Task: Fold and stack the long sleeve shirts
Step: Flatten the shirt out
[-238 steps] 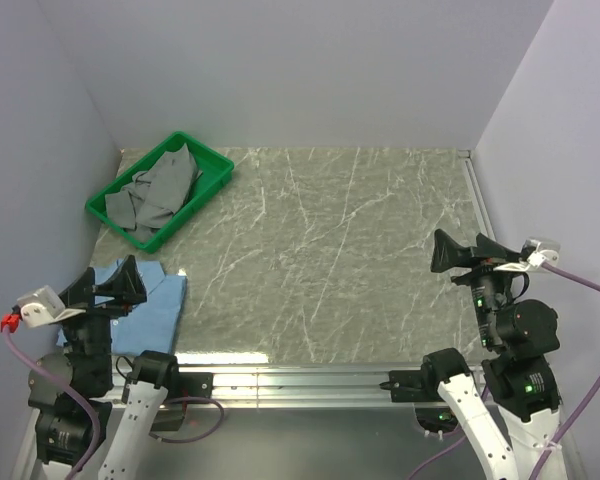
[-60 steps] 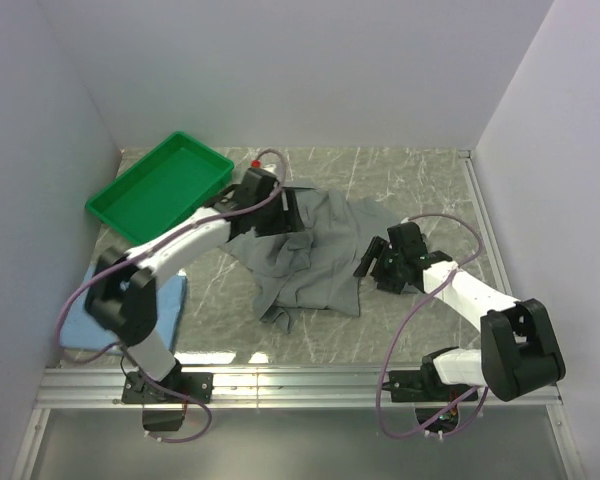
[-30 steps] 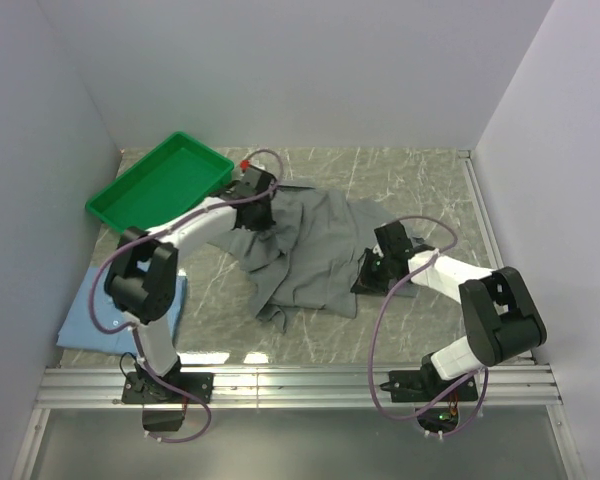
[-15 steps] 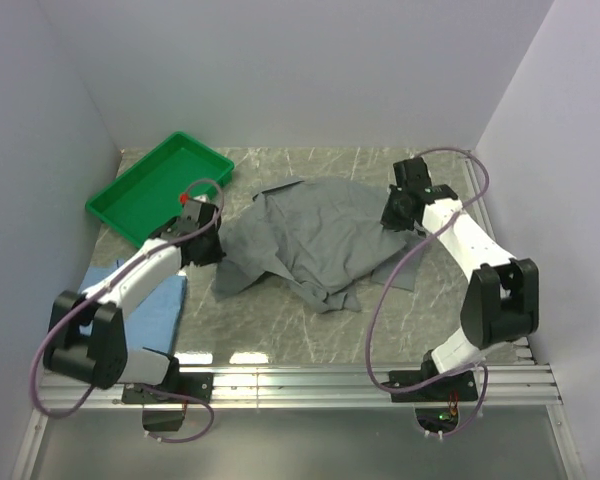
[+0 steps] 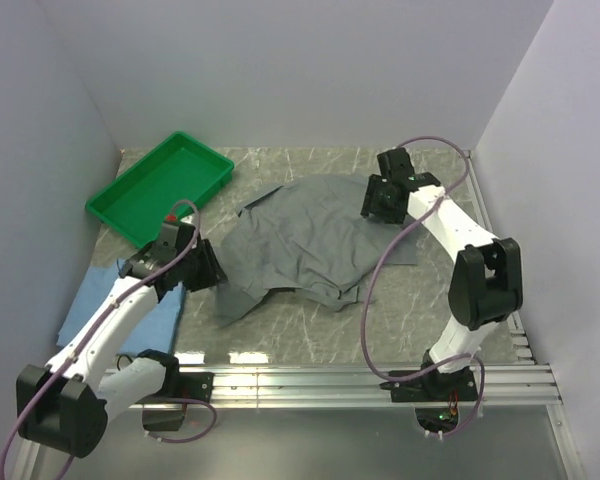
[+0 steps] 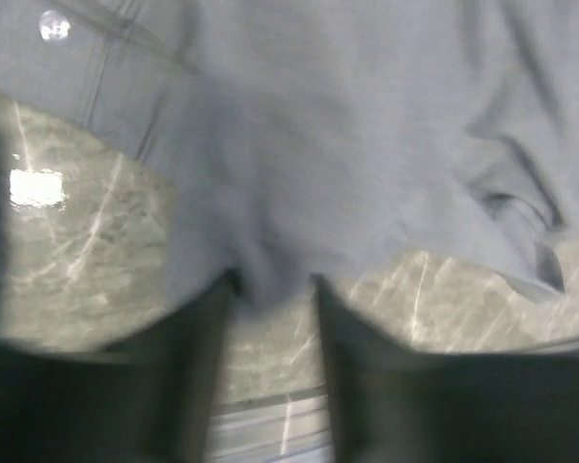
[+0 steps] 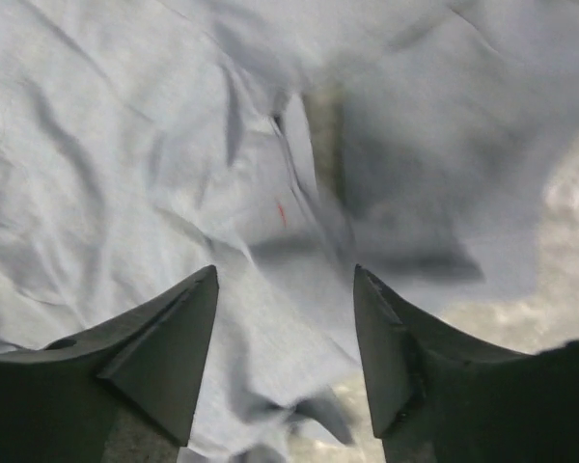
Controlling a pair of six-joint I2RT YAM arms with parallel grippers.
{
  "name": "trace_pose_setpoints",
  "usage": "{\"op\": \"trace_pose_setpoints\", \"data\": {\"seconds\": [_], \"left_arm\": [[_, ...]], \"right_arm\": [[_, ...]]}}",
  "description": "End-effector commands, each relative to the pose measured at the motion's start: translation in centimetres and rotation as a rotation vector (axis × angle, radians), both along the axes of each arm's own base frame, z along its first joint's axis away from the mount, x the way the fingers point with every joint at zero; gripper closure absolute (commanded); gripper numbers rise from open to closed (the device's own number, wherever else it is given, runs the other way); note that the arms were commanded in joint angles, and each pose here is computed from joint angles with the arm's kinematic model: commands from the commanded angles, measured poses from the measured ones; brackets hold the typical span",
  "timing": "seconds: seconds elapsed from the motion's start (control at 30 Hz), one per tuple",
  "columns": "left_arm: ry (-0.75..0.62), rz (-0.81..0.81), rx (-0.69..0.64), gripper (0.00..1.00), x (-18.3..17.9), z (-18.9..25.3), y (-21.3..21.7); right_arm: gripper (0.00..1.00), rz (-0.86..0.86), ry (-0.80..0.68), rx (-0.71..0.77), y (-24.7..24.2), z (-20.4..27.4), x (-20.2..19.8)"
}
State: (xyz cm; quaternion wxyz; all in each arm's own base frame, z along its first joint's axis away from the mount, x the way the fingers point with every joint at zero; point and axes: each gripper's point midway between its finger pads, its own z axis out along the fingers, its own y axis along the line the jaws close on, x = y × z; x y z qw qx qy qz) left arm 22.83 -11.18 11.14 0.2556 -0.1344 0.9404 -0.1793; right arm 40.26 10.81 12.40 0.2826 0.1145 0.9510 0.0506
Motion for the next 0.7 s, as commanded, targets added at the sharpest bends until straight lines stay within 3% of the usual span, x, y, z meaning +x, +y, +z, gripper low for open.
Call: {"op": "trace_pose_setpoints", "data": {"seconds": [0.0,0.07,0.17,0.33,0.5,0.67], "left_arm": [[-0.162,-0.003,-0.065,0.45,1.0,6.7,-0.5],[-0.249,0.01,-0.068,0.29,2.2,9.7,-0.4],[-0.293,-0.001,-0.07,0.16,4.2,11.8,-0.9],[-0.345,-0.047,-0.086,0.15,9.0,12.8,-2.8],[-0.238,-0.097,-0.044,0.23,13.5,8.1,-4.3],[-0.156,-0.084,-0.015,0.23,17.7,3.1,-5.2]], "right_arm": [[0.34,-0.106,-0.026,-0.025,-4.0,0.7,-1.2],[0.34,-0.197,-0.044,0.033,-6.5,0.6,-1.4],[0.34,-0.31,-0.058,0.101,-9.2,-0.6,-2.3],[0.34,-0.415,-0.042,0.111,-11.9,-2.7,-2.3],[0.32,-0.428,-0.002,0.107,-12.4,-5.6,-1.3],[0.3,-0.405,0.013,0.146,-11.7,-7.3,-0.1]]}}
